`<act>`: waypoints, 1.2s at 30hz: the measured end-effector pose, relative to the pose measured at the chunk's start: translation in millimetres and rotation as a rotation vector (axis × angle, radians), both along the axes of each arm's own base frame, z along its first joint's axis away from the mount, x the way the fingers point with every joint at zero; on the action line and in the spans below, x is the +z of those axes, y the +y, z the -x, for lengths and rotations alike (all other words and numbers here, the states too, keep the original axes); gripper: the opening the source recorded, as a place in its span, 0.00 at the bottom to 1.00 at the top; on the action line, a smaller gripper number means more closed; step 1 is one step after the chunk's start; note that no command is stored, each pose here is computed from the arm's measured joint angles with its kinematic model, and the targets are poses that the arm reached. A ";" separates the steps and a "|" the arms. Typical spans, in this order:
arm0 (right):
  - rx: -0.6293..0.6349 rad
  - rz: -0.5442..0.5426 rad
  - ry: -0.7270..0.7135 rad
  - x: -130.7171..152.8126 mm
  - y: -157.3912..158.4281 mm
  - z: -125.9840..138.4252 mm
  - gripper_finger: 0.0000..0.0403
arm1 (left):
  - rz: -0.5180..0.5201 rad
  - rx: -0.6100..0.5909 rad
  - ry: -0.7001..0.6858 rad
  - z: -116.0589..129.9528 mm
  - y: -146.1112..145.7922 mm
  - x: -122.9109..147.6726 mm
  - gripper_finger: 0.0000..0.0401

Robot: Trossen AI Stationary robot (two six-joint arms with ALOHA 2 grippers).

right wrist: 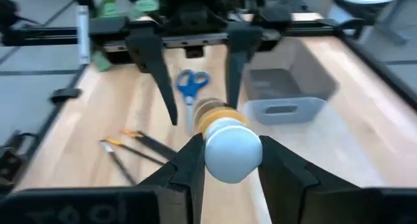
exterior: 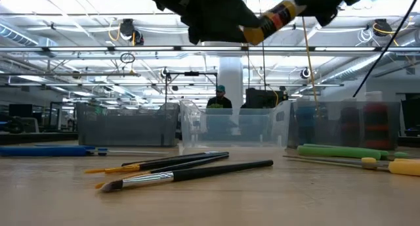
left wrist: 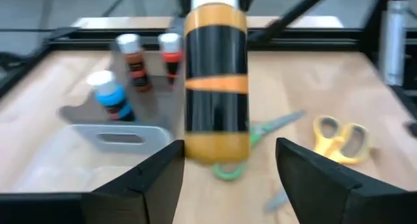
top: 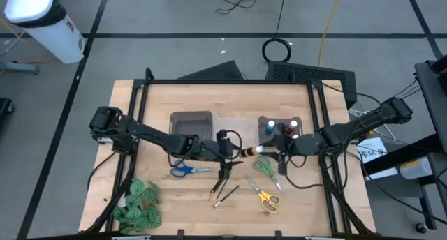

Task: Pick & Place Paint Supplies
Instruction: Put the yellow paint bottle into the right black bin

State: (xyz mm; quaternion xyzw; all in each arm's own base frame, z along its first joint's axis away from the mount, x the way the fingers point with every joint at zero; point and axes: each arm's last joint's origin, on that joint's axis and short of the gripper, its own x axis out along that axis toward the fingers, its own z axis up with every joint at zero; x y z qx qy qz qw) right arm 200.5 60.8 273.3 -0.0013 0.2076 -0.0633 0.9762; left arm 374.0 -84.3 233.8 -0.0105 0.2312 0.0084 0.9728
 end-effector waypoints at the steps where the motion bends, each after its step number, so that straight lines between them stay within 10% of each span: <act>1: -0.026 0.004 -0.005 0.0 -2.0 3.3 0.26 | 0.002 0.020 0.007 0.3 1.0 -0.7 0.63; 10: -0.266 0.040 0.002 0.7 -16.4 26.4 0.26 | 0.016 0.057 0.031 1.5 1.5 -3.7 0.66; 20: -0.250 -0.023 0.097 28.8 -24.2 32.5 0.26 | 0.015 0.067 0.027 1.0 3.4 -3.5 0.63; 36: -0.255 -0.130 0.595 16.1 -55.2 13.8 0.26 | 0.014 0.074 0.026 0.5 5.3 -3.6 0.66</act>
